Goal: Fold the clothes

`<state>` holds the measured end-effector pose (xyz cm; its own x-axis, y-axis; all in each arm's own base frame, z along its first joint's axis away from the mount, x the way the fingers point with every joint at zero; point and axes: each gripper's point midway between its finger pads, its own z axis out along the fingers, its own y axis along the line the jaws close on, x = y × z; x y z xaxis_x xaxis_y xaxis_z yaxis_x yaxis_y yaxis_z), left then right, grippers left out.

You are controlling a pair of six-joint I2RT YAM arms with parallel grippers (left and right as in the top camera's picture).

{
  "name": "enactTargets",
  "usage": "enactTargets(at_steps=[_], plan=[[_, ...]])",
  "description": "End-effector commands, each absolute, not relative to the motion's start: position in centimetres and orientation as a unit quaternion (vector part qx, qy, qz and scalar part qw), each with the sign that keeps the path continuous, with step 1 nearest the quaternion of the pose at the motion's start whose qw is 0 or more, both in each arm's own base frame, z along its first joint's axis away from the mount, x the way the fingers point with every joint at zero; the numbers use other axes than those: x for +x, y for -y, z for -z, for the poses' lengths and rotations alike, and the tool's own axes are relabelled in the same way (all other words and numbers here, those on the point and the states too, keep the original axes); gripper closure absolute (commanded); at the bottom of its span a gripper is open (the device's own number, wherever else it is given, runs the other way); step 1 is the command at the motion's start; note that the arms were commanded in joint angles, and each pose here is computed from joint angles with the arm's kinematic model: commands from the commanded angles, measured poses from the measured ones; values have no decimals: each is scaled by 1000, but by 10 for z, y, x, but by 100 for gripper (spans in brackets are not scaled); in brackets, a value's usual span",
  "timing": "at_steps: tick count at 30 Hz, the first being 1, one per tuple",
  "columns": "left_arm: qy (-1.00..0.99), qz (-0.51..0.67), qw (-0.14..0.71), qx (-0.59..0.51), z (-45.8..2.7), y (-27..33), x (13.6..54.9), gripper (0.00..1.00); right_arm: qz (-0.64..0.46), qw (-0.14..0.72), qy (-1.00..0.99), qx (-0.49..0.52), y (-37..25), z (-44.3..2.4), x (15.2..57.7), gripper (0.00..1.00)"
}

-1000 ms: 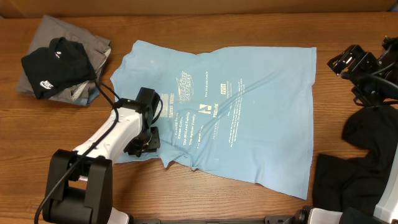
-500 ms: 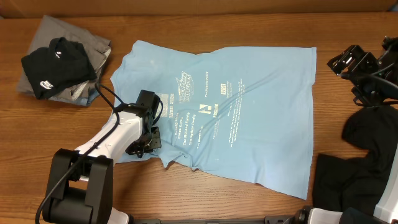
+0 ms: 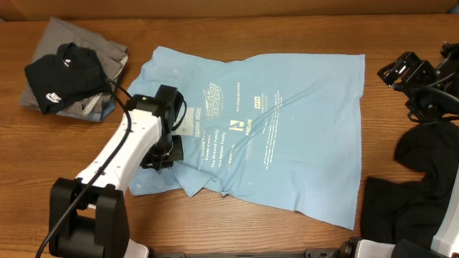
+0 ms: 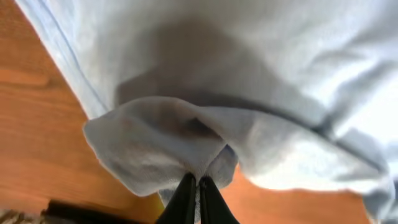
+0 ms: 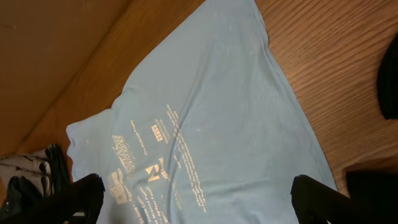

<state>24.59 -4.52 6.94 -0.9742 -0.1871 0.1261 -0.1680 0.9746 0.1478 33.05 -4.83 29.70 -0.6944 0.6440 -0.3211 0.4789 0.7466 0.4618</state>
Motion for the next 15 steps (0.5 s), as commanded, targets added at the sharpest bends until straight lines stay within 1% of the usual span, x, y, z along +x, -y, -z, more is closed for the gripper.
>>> enactTargets(at_steps=[1,4,8,11,15], plan=[[988,15,113,108,-82,62,229,96,-171,238,-904,310,50,-297,331,0],[981,1,159,111,-88,67,208,96,-172,239,-904,310,50,-297,331,0],[969,25,226,98,-101,67,174,96,-171,241,-904,309,50,-297,332,0],[965,39,247,76,-109,73,159,96,-171,241,-904,309,50,-297,332,0],[965,52,250,52,-121,85,140,96,-171,241,-904,309,50,-297,332,0]])
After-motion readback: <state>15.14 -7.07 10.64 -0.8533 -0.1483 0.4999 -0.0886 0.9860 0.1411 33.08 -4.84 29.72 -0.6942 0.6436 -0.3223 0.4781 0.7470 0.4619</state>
